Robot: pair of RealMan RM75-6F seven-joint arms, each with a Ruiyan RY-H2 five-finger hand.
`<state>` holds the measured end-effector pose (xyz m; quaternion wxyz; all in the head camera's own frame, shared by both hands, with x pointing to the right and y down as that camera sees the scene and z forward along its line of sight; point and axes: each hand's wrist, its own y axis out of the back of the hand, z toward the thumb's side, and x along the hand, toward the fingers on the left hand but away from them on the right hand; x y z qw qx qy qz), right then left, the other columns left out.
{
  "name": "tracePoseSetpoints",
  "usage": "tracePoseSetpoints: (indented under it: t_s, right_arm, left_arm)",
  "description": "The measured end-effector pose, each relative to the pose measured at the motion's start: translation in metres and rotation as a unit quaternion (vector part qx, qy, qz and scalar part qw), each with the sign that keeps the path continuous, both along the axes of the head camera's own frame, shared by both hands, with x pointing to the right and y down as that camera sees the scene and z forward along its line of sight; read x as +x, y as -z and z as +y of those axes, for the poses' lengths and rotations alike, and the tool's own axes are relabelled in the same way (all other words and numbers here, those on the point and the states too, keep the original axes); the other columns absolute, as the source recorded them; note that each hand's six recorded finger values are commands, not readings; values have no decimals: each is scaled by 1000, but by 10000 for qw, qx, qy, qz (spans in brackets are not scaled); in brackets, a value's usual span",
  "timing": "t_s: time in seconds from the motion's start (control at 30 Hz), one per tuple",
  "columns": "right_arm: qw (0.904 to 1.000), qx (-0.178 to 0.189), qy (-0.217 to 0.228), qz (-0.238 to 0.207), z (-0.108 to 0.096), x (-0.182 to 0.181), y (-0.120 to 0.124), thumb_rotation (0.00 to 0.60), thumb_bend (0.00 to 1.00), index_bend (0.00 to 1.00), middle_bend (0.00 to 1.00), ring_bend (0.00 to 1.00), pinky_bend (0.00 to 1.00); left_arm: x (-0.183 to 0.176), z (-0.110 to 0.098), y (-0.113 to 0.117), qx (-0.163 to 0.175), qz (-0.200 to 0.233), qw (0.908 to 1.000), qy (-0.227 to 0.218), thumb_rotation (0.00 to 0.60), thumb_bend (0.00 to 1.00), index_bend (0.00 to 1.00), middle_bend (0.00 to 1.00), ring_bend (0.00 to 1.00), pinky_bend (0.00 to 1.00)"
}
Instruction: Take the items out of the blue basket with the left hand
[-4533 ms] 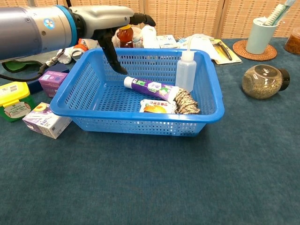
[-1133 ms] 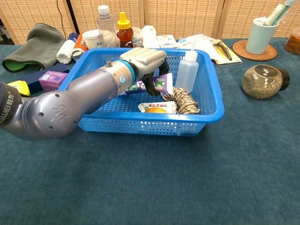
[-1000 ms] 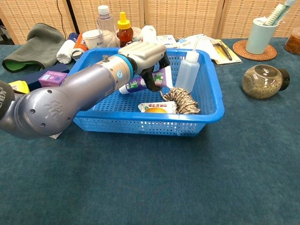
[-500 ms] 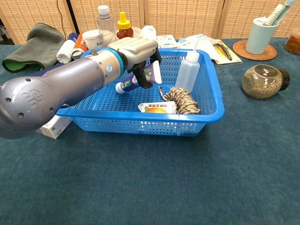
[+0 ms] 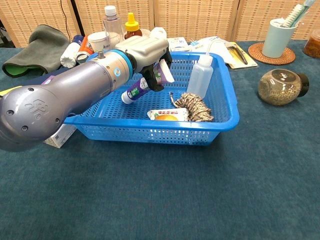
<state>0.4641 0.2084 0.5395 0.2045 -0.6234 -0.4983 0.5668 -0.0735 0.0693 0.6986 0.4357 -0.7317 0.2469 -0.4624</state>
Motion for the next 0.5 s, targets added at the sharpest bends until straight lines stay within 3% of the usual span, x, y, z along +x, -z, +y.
tracePoseSetpoints:
  t_s: [0.5]
  right_arm:
    - [10000,4,1,-32,0,-1,1,600,0,0,0,0,0]
  left_arm:
    - [2,-1,27,309,50,9995,-55,600,1000,829,558,634,806]
